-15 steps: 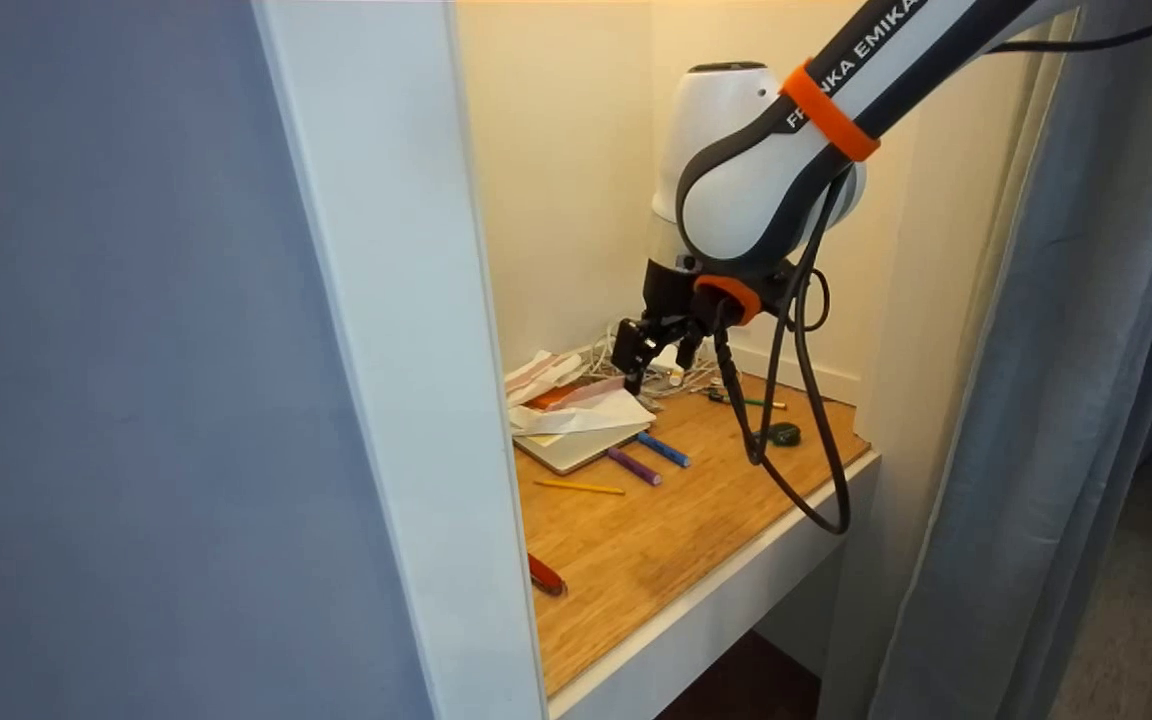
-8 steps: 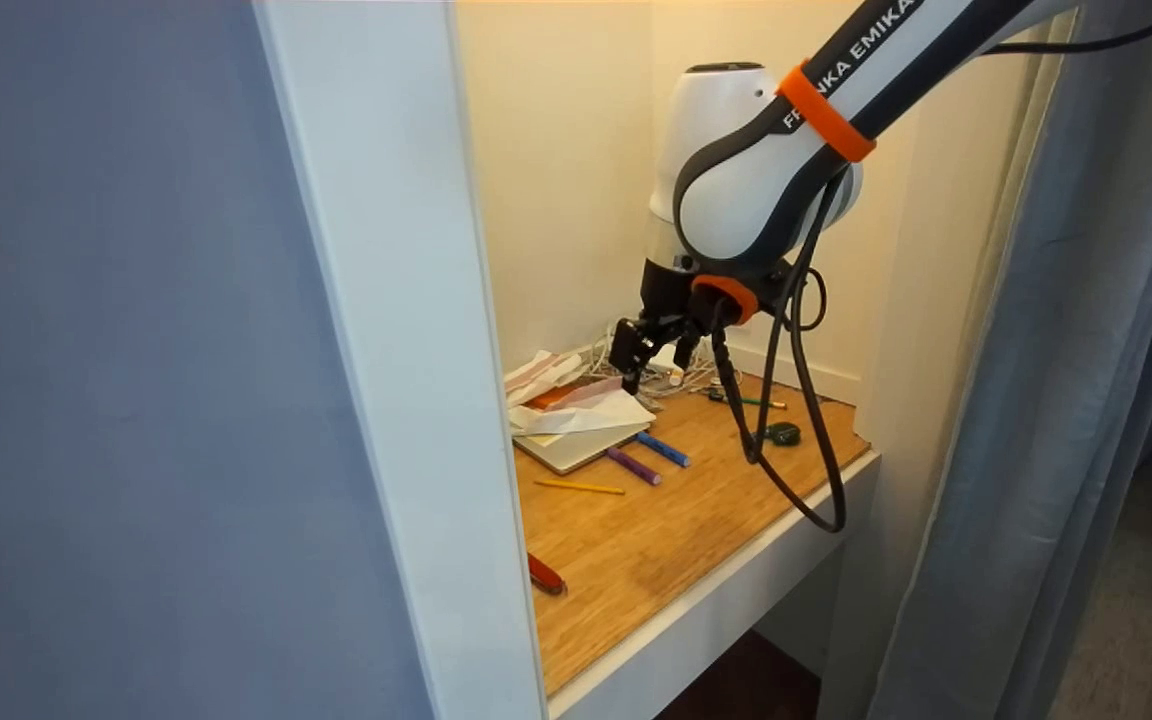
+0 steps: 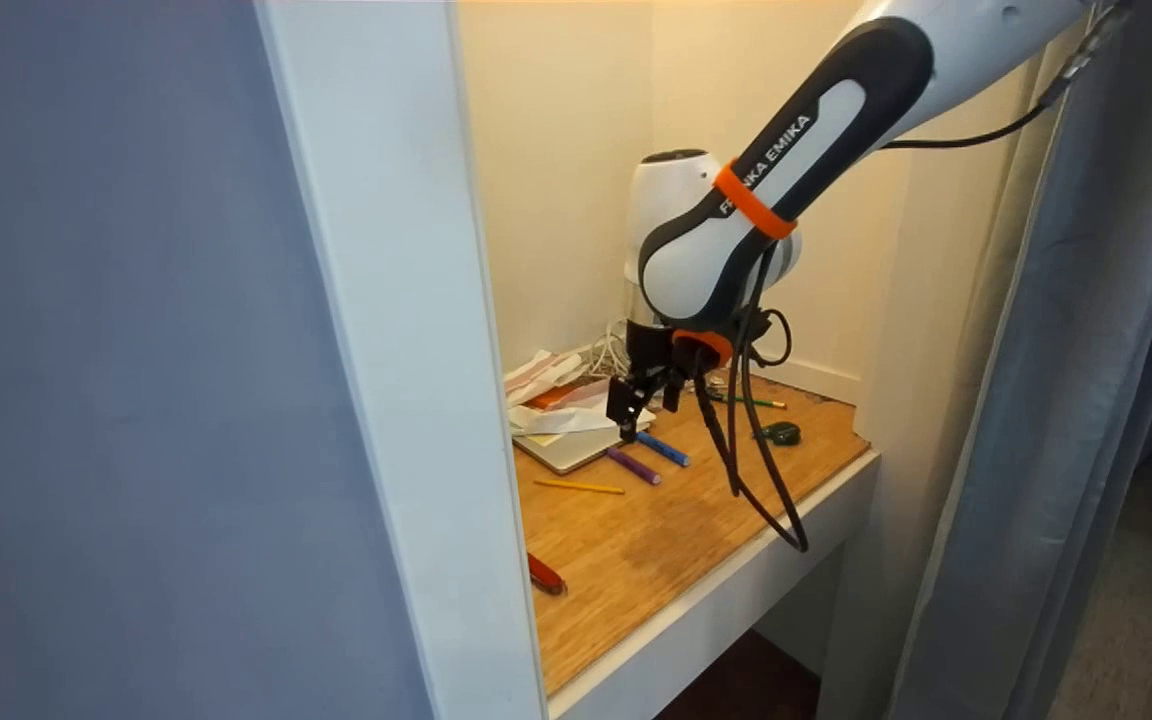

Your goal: Move the purple marker forward and put it upright

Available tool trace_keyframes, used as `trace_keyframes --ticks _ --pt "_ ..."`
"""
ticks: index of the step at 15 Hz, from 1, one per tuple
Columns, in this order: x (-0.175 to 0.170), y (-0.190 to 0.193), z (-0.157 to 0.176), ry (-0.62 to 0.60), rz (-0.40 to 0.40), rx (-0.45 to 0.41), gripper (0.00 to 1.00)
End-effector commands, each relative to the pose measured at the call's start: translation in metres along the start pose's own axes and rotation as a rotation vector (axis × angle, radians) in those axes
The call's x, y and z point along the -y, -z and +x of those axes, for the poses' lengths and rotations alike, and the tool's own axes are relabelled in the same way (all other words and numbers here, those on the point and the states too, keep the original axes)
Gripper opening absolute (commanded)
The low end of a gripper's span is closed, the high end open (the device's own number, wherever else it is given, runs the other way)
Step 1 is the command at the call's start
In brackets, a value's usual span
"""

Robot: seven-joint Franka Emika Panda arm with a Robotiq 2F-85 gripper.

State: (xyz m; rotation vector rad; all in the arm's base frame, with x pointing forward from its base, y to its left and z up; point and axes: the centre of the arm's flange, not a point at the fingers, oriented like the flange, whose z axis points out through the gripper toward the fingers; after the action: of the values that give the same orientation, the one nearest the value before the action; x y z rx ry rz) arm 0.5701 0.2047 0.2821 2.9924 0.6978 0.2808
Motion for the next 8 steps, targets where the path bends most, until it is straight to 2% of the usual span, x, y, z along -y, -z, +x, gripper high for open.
trace_keyframes --ticks 1,2,3,8 --pt "0.004 -0.039 0.049 0.068 -0.010 0.053 1.00" --pt "0.004 -0.046 0.055 0.076 -0.007 0.070 1.00" --pt "-0.003 -0.054 0.062 0.079 -0.036 0.074 1.00" --pt "-0.033 -0.080 0.091 0.093 -0.031 0.073 1.00"
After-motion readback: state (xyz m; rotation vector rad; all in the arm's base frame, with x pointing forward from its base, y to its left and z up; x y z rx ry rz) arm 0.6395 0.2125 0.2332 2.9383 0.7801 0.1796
